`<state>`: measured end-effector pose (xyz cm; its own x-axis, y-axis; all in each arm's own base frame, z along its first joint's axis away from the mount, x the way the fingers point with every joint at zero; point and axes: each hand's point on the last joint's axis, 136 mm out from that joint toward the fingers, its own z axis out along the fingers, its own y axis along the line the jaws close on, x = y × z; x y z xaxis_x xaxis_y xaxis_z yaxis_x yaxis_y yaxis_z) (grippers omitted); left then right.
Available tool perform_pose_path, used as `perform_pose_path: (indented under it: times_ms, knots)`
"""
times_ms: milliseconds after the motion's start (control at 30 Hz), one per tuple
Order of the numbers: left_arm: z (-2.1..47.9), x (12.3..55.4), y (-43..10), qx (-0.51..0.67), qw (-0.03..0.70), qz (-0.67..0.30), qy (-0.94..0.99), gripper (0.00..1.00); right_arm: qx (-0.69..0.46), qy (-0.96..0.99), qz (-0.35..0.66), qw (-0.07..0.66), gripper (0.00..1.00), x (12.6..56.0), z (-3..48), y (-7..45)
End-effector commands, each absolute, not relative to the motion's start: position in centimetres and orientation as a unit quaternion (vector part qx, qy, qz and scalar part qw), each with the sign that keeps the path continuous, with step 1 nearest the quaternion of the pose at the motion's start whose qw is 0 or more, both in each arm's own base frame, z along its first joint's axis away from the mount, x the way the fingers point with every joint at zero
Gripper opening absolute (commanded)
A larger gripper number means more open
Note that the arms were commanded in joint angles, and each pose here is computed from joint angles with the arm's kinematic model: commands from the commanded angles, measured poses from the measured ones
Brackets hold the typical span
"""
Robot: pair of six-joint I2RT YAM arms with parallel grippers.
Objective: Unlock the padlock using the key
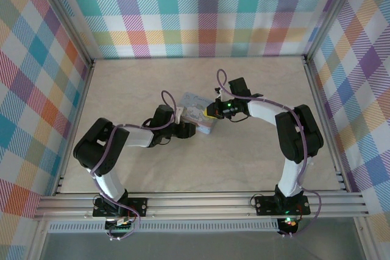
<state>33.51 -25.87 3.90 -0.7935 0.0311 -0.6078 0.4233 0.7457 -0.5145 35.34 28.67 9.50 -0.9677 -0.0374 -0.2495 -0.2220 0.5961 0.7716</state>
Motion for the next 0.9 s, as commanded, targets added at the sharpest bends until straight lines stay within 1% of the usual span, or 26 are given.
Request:
perform_pose_path:
  times_ms: [0, 233, 567, 867]
  knots:
    - [4.4, 34.3, -26.4, 0.135, 0.306, -0.344, 0.878, 0.57, -0.056, 0.913, 0.399, 0.059, 0.01, 33.2, 6.5, 27.4]
    - [3.9, 34.0, -27.2, 0.133, 0.298, -0.354, 0.877, 0.55, -0.054, 0.914, 0.398, 0.055, 0.01, 33.1, 6.3, 27.3]
    - [3.9, 33.7, -27.8, 0.14, 0.297, -0.349, 0.878, 0.48, -0.055, 0.914, 0.398, 0.057, 0.01, 33.1, 6.5, 27.3]
    - [4.2, 33.3, -28.6, 0.15, 0.294, -0.349, 0.877, 0.47, -0.055, 0.913, 0.4, 0.057, 0.01, 33.1, 6.4, 27.4]
